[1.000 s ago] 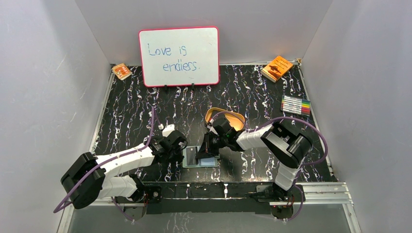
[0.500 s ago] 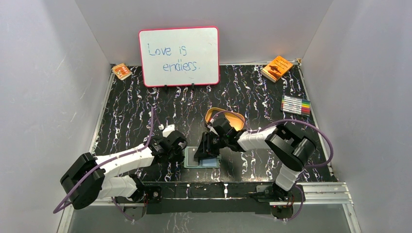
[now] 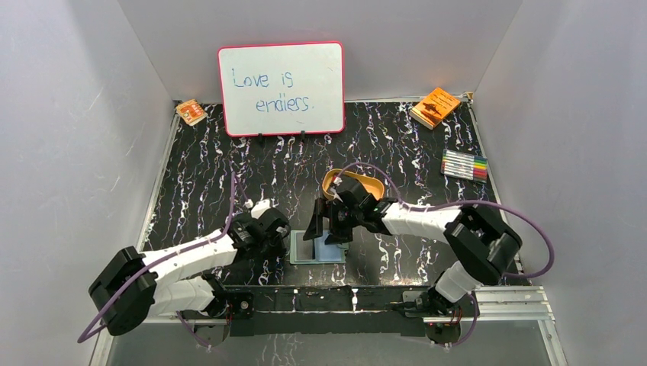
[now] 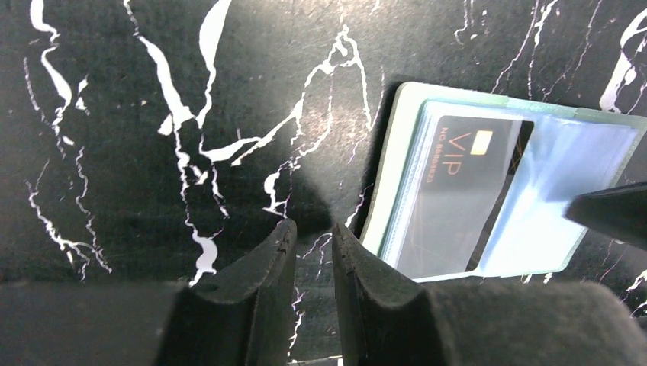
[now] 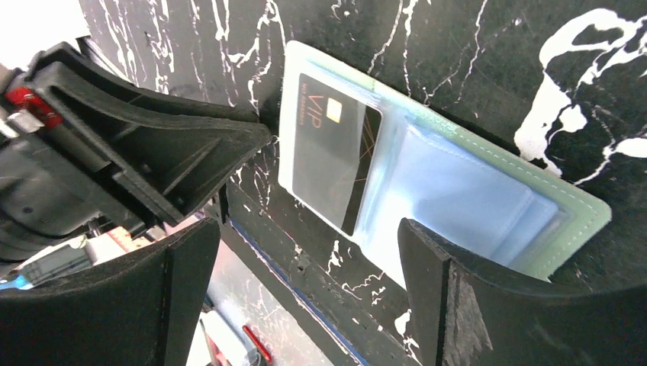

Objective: Put the credit cards into the card holder
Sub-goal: Insert the credit card into the card holder.

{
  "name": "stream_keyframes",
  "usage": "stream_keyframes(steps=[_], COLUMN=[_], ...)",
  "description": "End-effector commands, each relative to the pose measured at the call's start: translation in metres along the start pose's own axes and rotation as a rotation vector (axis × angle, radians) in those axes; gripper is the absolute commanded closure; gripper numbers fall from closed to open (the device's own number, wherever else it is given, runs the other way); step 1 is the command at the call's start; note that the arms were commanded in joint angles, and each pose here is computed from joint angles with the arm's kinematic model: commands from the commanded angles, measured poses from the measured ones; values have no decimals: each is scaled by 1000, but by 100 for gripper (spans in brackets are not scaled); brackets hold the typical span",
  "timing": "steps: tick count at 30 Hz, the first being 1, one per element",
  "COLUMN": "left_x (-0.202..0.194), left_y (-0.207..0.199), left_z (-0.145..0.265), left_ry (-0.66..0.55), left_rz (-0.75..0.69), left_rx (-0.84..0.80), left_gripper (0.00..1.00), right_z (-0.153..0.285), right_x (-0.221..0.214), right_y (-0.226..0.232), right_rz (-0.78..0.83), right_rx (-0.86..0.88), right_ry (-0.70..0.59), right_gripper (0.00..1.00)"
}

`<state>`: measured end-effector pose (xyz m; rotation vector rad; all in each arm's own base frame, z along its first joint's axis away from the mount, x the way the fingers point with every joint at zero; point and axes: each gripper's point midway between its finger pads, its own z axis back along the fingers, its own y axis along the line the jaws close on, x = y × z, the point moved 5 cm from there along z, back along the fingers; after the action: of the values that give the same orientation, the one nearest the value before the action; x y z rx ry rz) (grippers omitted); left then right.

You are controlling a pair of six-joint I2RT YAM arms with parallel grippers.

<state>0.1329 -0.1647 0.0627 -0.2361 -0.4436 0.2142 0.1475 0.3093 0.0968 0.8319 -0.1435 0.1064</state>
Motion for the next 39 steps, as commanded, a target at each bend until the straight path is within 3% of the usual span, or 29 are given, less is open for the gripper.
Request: stream_keyframes(steps=[1, 5, 7, 10, 14, 24, 39], left_x=[-5, -2, -1, -1, -4, -10, -14], left_y=[16, 15, 14, 14, 10, 7, 6], left_z=[7, 12, 13, 11, 7, -3, -5], left_ry=[9, -3, -7, -8, 13, 51, 74], left_rz=[-4, 3, 8, 10, 4, -25, -36], left_rx=[58, 48, 45, 43, 27, 19, -3], left_gripper=[76, 73, 73, 73, 74, 77, 79], right_z=[23, 31, 30, 25, 15, -5, -20], right_x=[14, 16, 15, 12, 8, -1, -7], right_y=[19, 20, 19, 16, 18, 3, 0], right_rz=[105, 132, 138, 139, 151, 117, 118], right_rx=[-29, -55, -57, -56, -60, -133, -163], right_ry=[-71, -90, -87, -56, -25, 56, 110], right_gripper=[5, 11, 27, 62, 82, 92, 94])
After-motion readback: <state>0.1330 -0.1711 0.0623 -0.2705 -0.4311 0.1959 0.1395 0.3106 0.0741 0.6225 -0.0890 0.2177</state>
